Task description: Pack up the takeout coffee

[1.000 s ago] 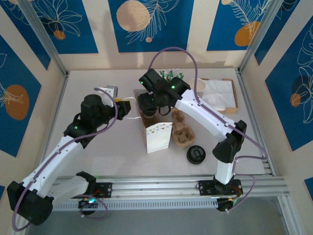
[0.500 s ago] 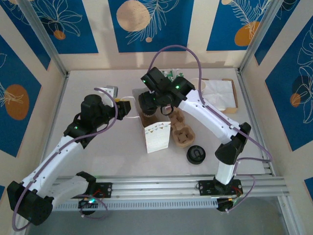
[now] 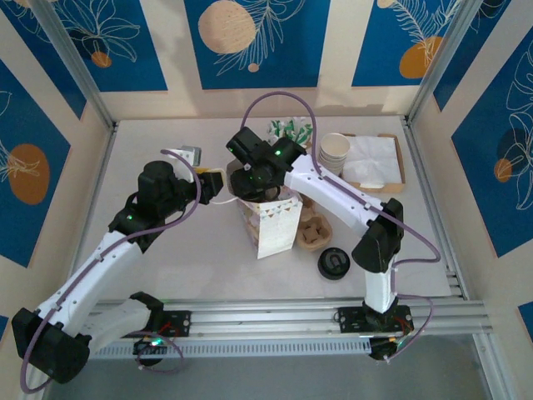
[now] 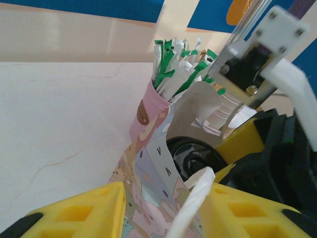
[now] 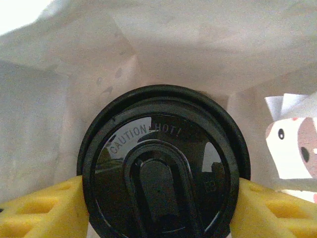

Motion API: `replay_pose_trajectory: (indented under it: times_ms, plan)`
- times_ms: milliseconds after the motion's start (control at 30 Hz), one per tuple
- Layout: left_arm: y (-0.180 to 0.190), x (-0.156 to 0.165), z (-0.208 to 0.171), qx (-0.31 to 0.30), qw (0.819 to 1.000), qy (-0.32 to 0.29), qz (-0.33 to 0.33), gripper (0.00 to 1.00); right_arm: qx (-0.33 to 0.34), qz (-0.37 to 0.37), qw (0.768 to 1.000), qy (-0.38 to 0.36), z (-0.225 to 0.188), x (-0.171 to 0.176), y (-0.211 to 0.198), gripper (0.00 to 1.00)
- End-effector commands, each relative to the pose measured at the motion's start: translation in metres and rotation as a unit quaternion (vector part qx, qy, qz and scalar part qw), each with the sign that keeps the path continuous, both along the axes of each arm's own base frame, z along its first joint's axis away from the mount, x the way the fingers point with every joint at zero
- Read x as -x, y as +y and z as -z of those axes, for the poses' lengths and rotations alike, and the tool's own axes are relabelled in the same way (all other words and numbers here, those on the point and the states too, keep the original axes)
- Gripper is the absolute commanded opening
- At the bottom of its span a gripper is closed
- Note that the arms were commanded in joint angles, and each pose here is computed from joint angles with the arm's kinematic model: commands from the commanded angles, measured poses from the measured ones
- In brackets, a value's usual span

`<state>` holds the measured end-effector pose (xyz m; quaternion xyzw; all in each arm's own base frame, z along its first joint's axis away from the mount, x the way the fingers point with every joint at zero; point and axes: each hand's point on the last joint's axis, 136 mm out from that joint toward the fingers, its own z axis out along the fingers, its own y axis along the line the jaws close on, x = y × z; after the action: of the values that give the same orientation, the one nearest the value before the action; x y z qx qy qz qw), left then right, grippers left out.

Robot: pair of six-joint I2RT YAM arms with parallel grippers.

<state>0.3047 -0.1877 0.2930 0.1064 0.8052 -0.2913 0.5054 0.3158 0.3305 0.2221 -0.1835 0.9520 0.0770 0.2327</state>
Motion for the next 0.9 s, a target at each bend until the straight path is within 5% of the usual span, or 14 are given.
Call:
replay_pose_trajectory:
  times_ms: [0,400,867]
  plan:
    - [-0.002,0.002,0.0,-0.015,1.0,-0.007,0.005,0.43,0.028,0.005,0.999,0.032,0.021,0.007,-0.009,0.65]
    - [-0.002,0.001,0.001,-0.016,1.0,-0.007,0.005,0.43,-0.008,-0.012,0.998,-0.061,-0.062,0.016,-0.016,0.65]
    - [-0.003,0.002,0.0,-0.017,1.0,-0.008,0.006,0.43,0.02,-0.007,0.996,-0.086,-0.072,0.022,-0.016,0.63]
